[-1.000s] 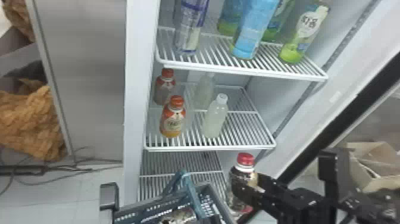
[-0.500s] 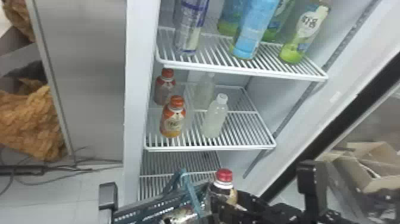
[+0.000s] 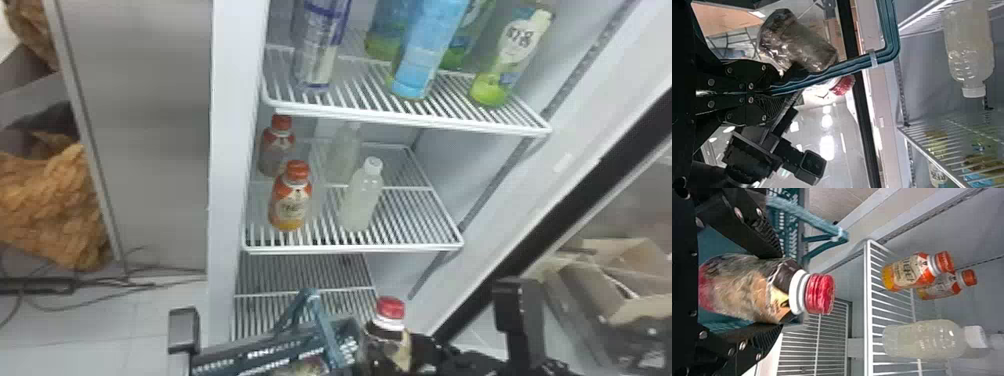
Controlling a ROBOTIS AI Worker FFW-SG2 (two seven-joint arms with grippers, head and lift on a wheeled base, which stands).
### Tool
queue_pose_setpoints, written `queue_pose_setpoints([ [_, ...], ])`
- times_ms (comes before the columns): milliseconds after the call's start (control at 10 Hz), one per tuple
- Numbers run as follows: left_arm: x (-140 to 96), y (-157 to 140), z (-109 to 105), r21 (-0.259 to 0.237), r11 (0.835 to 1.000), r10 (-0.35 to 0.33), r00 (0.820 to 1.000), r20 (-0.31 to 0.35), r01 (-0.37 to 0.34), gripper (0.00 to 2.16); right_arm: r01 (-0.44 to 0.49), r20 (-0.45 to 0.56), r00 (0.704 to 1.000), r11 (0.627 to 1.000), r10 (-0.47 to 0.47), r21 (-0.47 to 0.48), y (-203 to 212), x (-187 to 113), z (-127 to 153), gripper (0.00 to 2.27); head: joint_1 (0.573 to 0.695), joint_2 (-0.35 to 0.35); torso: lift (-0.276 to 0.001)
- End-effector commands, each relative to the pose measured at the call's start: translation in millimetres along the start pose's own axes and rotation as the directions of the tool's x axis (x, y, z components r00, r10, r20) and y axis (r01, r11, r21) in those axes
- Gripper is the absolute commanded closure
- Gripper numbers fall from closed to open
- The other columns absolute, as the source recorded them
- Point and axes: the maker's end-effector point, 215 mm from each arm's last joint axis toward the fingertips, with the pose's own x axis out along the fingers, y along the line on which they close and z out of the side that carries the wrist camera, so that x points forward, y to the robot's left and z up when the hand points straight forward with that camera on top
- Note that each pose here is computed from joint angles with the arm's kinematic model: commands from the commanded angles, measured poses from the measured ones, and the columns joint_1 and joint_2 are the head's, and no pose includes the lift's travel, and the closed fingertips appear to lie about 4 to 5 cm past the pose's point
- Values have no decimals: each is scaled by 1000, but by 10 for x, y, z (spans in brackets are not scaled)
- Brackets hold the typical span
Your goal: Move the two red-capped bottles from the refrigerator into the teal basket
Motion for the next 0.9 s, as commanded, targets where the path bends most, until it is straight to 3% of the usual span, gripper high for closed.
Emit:
queue_pose_setpoints([
  [0,2,3,-13,-1,1000,1,1000,-2,-1,1118,7,1,1000,1000,-7,5,-45,-2,-4,269,695,-350,-228],
  [500,7,-2,-14,-2,1000,-1,1000,-1,1,1118,30,33,999,1000,-30,-2,-133,-32,97,229,695,-350,-228],
  [800,12,-7,-22,-4,1000,-3,1000,-2,3,1116,108,201,975,993,-96,-48,-328,-173,575,226,695,-350,-228],
])
